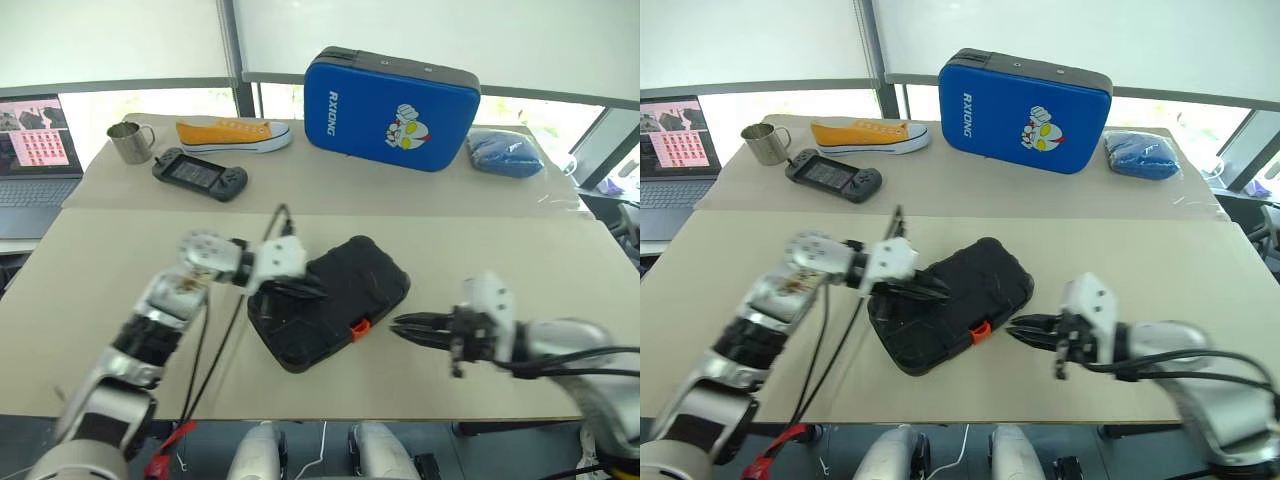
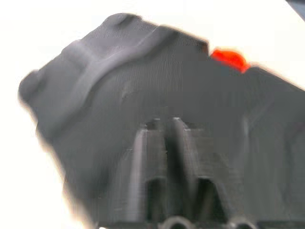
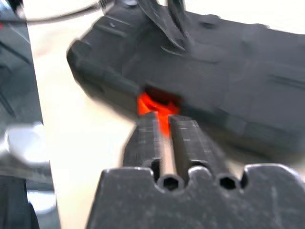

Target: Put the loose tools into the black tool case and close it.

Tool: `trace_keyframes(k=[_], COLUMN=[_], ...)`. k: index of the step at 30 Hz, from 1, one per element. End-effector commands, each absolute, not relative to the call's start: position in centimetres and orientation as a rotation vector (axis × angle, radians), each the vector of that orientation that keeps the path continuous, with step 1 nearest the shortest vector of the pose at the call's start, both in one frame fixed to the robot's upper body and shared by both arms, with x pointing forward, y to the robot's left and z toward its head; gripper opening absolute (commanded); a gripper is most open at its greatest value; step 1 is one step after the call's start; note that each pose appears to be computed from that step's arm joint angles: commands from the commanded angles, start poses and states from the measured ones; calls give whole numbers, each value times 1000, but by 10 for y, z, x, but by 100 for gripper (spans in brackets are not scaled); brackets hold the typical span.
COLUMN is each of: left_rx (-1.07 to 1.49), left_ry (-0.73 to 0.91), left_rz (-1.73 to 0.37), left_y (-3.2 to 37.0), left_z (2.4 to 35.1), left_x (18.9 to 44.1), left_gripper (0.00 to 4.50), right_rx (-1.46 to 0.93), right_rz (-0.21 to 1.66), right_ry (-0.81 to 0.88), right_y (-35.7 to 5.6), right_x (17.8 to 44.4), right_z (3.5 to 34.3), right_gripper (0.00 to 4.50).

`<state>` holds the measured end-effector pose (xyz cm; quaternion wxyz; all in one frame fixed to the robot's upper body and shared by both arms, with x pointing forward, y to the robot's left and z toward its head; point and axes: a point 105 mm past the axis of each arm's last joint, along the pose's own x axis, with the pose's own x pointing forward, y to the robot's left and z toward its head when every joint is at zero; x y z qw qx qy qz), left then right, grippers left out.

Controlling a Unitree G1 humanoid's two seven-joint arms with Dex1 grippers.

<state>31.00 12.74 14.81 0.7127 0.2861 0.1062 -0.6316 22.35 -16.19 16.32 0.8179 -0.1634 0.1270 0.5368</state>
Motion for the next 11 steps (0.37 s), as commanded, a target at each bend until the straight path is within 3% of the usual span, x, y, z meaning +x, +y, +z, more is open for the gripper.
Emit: trace_keyframes(k=[1, 4, 7, 8, 11], left_rx=[525, 404, 352, 335, 347], left_ry=[317, 424, 424, 427, 406], left_rz=[-1354, -1271, -1090, -1061, -1032], left_y=[163, 213, 249, 256, 262], left_z=[165, 191, 216, 220, 224], left_x=[294, 271, 263, 259, 250], left_gripper=[230, 330, 435, 446, 446], right_rx=[-346, -311, -288, -290, -262], right_rz=[1215, 1238, 1224, 1201, 1169], right_ry=[263, 315, 331, 319, 304], right_y=[-175, -197, -217, -223, -230], right_x=[211, 202, 200, 203, 210], right_z=[190, 211, 227, 231, 236], right_gripper=[217, 312, 413, 446, 446])
